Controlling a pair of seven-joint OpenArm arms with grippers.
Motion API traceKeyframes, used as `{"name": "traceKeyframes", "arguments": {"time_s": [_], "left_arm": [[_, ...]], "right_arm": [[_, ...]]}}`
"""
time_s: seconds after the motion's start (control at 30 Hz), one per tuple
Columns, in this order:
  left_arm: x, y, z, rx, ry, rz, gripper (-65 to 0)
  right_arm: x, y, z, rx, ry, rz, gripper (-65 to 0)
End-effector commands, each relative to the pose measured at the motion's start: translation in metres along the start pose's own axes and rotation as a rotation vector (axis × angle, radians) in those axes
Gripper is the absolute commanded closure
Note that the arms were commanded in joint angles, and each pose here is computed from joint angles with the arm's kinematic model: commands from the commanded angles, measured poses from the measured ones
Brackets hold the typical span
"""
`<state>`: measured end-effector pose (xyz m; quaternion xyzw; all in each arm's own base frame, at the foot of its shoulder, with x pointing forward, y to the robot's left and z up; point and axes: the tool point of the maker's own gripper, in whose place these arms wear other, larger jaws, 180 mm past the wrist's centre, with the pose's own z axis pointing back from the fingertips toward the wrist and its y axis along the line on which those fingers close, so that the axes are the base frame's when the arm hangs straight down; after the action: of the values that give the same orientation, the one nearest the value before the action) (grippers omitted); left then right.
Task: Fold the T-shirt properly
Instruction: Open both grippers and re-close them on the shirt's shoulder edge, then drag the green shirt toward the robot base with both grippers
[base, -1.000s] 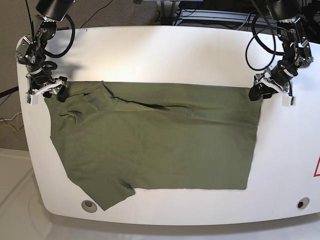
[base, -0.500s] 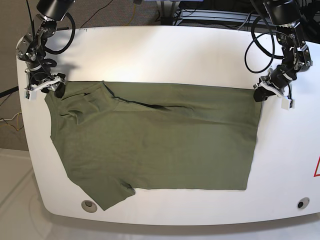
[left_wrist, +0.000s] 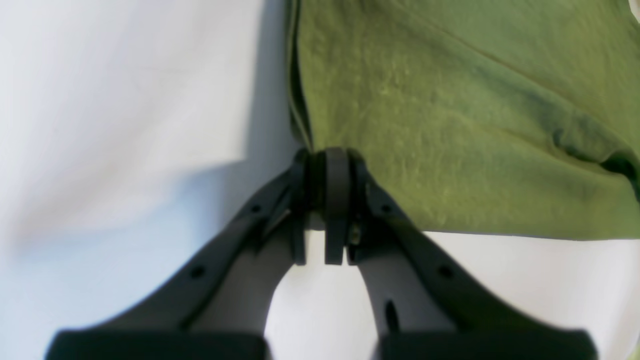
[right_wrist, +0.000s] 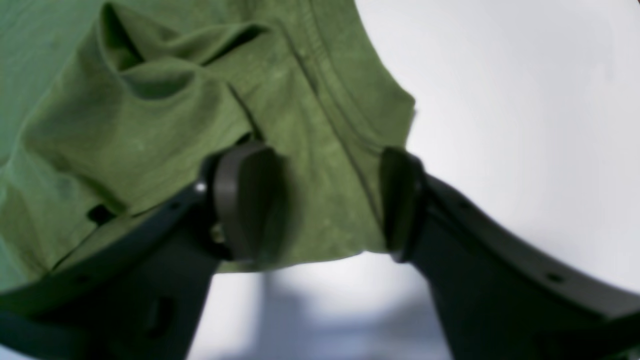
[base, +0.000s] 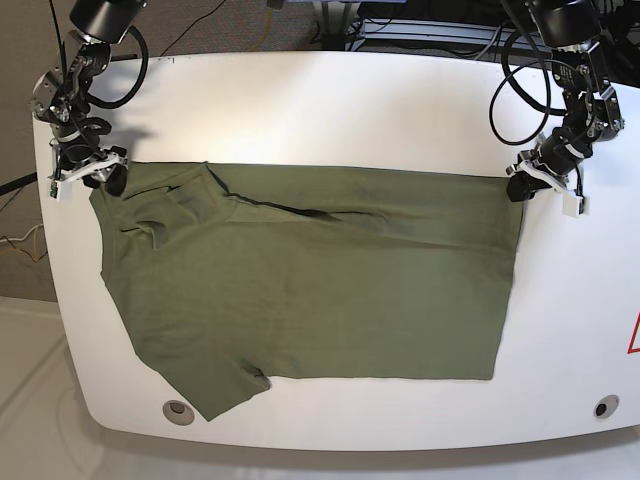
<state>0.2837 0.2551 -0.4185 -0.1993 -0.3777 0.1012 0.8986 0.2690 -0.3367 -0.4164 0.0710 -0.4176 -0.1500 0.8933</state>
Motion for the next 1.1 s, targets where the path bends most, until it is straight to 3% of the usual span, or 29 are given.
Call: {"name": "traceKeyframes", "arguments": {"time_s": [0.0,0.3,0.63,1.07], "left_arm": [[0.010,-0.002,0.002,-0.015,-0.019,-0.032,0.0],[0.015,-0.001,0.003,-0.008,-0.045,-0.023,0.0],[0.015,-0.001,0.001,-0.003,-0.037,-0.018,0.0],[-0.004,0.019,0.022,0.053,0.045,-0.057,0.0]], "right_arm": [[0.013,0.001,0.003,0.011,-0.028,0.030,-18.6],[0.015,0.003,0.002,0.015,-0.037,0.032,0.0],[0.013,0.002,0.003,0.005,-0.018,0.032,0.0],[-0.013,-0.008,0.013,-0.020,0.047,0.024,0.0]]}}
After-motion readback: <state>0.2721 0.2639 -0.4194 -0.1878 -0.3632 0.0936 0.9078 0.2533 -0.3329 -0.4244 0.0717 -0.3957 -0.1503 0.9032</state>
